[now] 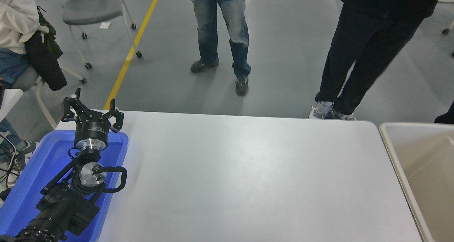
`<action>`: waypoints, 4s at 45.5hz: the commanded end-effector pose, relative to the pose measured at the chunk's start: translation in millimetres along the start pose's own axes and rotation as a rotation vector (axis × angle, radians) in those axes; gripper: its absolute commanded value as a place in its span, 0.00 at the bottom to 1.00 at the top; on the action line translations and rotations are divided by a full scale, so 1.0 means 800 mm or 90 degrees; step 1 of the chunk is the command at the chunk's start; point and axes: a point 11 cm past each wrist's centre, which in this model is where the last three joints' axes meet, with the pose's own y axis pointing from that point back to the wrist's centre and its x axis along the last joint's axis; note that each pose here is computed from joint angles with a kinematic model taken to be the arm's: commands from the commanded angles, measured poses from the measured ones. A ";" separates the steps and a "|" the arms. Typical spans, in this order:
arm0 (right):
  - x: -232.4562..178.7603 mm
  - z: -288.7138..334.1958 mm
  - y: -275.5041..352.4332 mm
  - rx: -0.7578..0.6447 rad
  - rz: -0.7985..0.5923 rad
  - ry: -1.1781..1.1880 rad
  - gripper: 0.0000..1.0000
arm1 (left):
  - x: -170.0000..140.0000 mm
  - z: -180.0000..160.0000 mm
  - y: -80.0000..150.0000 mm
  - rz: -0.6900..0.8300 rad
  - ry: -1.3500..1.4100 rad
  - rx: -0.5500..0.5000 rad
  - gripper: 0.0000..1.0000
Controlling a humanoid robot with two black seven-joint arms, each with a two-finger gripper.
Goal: Pick up paper ball place in dustbin
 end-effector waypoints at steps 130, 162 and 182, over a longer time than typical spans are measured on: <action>-0.185 0.159 -0.035 -0.165 -0.105 -0.455 1.00 | 0.000 0.000 0.000 0.000 0.000 0.001 0.99; -0.217 -0.080 -0.012 0.083 -0.266 -0.591 1.00 | 0.000 0.000 0.000 0.000 0.000 0.000 0.99; -0.309 -0.185 0.023 0.109 -0.418 -0.849 1.00 | 0.000 0.000 0.000 0.000 0.000 0.000 0.99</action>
